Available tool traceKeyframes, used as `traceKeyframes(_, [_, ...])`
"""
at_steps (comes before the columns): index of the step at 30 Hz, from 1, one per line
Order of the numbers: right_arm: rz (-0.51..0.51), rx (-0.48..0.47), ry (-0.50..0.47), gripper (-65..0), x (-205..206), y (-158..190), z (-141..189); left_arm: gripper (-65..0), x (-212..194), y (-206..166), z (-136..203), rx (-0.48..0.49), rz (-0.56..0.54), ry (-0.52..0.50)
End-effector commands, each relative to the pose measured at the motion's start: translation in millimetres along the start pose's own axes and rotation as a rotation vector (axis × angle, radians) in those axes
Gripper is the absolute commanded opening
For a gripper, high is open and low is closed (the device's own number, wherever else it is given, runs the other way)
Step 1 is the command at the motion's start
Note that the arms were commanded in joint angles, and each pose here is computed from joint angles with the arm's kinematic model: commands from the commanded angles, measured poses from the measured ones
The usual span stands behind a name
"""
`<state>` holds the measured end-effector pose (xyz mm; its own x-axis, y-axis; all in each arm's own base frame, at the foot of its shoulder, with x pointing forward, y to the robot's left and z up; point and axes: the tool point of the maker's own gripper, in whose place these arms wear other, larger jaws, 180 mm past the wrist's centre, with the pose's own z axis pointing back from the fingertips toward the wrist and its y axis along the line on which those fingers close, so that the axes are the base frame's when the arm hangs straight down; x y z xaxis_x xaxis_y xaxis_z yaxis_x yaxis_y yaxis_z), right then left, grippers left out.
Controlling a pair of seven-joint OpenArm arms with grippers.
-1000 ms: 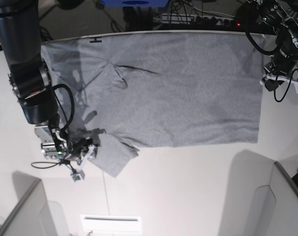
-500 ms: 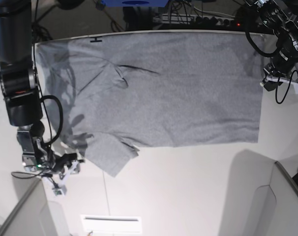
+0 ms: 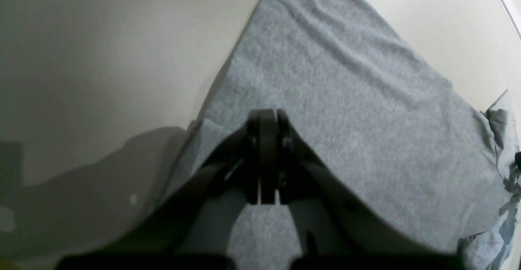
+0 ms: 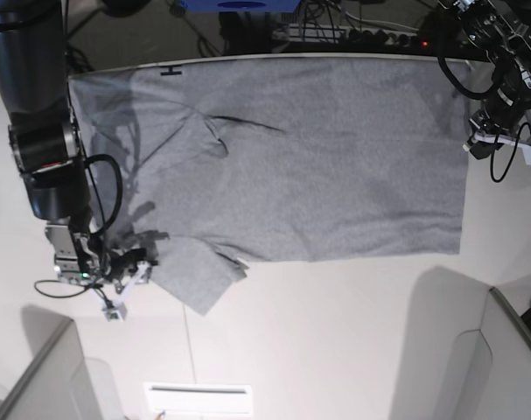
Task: Fold the T-shirt properly
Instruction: 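Move the left gripper to the other hem corner and grasp it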
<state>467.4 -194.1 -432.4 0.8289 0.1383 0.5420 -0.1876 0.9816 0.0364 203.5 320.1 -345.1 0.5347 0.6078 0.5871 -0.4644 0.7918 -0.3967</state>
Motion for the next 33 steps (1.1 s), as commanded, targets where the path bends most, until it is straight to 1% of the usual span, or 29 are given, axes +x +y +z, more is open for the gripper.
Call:
traceKeyframes(1, [0.005, 0.000, -0.068, -30.0, 30.5, -3.3, 9.3, -65.0, 13.4, -3.4, 4.0, -0.011, -0.018, -0.042])
traceKeyframes(3, [0.004, 0.003, -0.066, -30.0, 29.4, -1.6, 8.4, -65.0, 14.3, -4.1, 3.7, -0.013, -0.017, -0.044])
traceKeyframes(5, [0.007, 0.022, -0.055, -30.0, 23.6, 9.7, 3.6, -65.0, 14.3, -4.1, 3.7, -0.013, -0.017, -0.044])
traceKeyframes(7, [0.007, 0.029, -0.050, -30.0, 20.5, 13.9, 1.6, -65.0, 13.8, -3.8, 3.8, -0.012, -0.018, -0.043])
traceKeyframes(15, [0.008, 0.031, -0.046, -31.2, 18.4, 15.6, 0.5, -65.0, 15.2, -3.2, 3.9, -0.010, -0.023, -0.043])
traceKeyframes(16, [0.007, 0.031, -0.044, -32.7, 17.4, 15.7, 0.2, -65.0, 15.2, -3.2, 3.9, -0.010, -0.023, -0.043])
traceKeyframes(17, [0.007, 0.030, -0.044, -36.6, 17.3, 14.8, 0.4, -65.0, 15.2, -3.2, 3.9, -0.010, -0.023, -0.043])
traceKeyframes(18, [0.007, 0.030, -0.044, -42.3, 17.3, 14.8, 0.4, -65.0, 15.6, -3.6, 3.8, -0.011, -0.022, -0.044])
traceKeyframes(19, [0.007, 0.028, -0.044, -49.4, 17.1, 13.8, 0.6, -65.0, 16.6, -4.3, 3.5, -0.013, -0.022, -0.047])
traceKeyframes(21, [0.007, 0.028, -0.044, -65.0, 17.1, 13.8, 0.6, -65.0, 16.2, -6.4, 2.1, -0.018, -0.024, -0.044])
traceKeyframes(25, [0.001, 0.030, -0.048, -65.0, 18.3, 13.8, 1.0, -65.0, 26.4, -12.8, -3.0, -0.033, -0.019, -0.067])
traceKeyframes(27, [0.001, 0.031, -0.050, -65.0, 18.8, 14.0, 1.1, -65.0, 35.4, -9.0, -7.1, -0.007, -0.031, -0.076])
traceKeyframes(29, [-0.001, 0.029, -0.052, -65.0, 19.3, 12.4, 1.8, -65.0, 36.7, -6.8, -16.2, 0.020, -0.044, -0.062])
traceKeyframes(33, [0.000, 0.027, -0.057, -65.0, 22.4, 11.4, 3.0, -65.0, 51.2, -0.4, -35.2, 0.111, -0.112, -0.042])
